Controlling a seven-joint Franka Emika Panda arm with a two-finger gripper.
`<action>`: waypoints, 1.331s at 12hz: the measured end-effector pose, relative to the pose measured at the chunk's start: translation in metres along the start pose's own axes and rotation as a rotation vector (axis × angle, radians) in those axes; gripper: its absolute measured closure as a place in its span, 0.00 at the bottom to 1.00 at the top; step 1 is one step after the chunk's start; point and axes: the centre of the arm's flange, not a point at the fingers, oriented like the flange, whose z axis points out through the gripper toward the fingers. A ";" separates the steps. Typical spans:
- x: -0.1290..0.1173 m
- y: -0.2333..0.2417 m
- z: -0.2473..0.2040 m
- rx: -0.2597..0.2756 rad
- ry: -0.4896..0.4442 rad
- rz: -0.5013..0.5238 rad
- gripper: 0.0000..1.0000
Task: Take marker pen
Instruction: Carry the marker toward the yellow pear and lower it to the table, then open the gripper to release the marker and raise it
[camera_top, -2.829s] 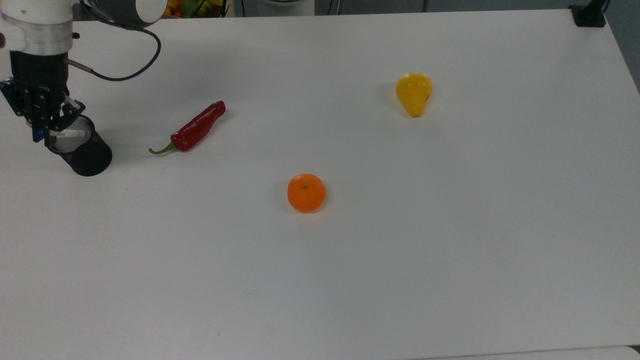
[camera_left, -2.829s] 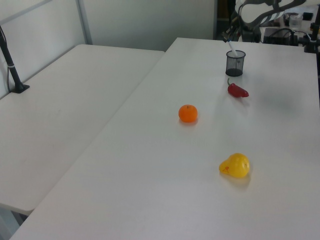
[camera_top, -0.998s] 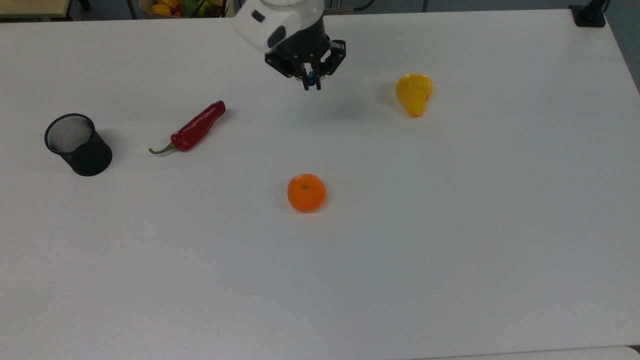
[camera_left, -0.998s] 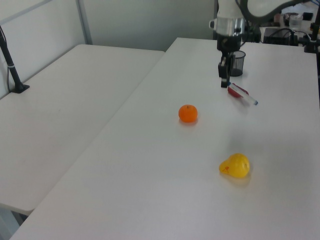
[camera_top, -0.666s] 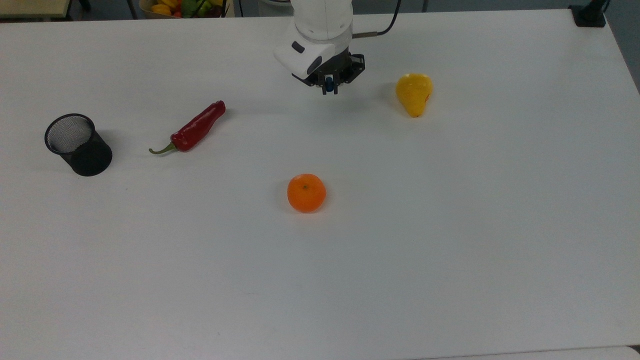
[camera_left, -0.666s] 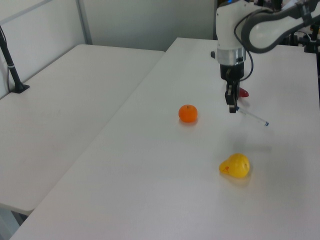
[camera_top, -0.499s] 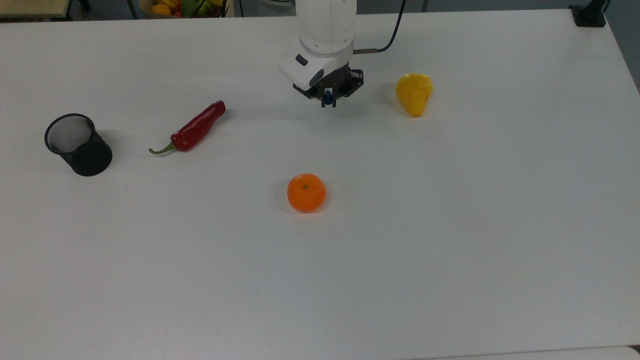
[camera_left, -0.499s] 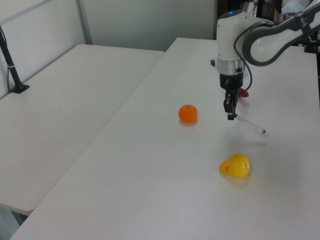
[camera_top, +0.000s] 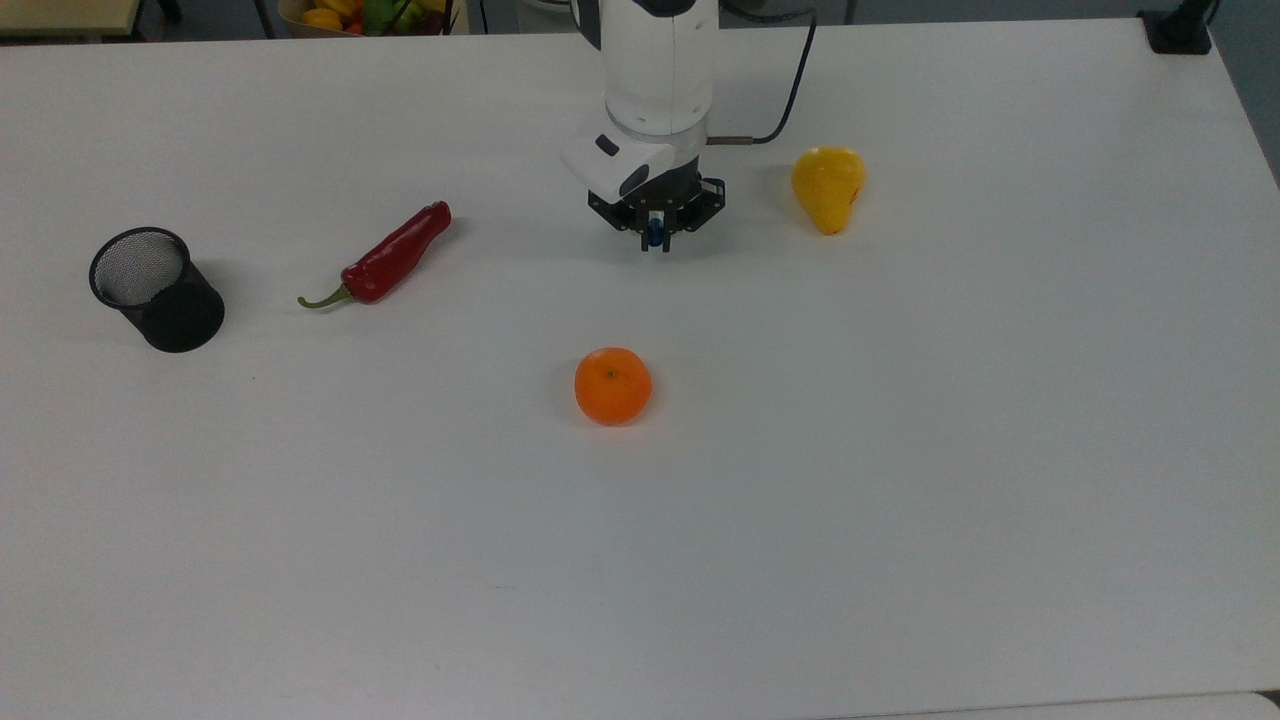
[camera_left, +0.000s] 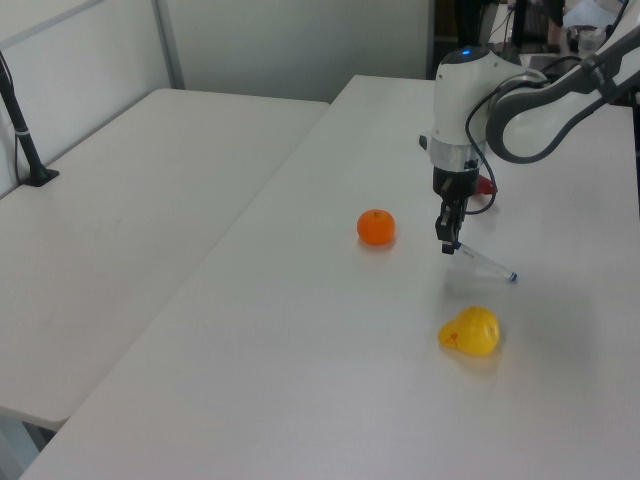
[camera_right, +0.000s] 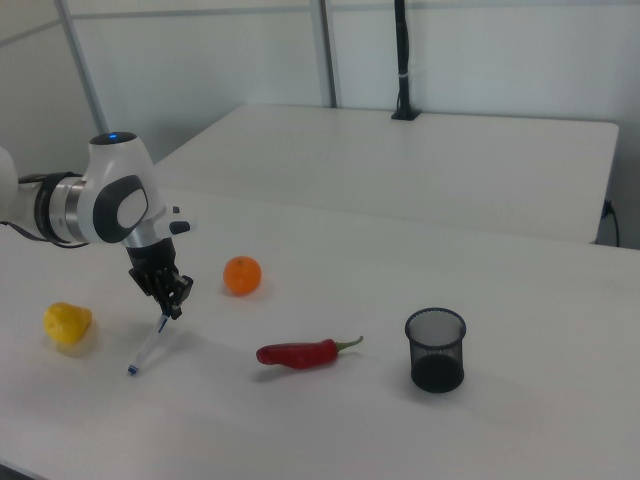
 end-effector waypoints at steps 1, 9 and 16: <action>0.000 -0.004 0.006 -0.019 0.013 0.002 0.82; 0.001 -0.014 0.022 -0.058 0.031 -0.017 0.74; 0.005 -0.014 0.006 -0.056 0.054 -0.010 0.02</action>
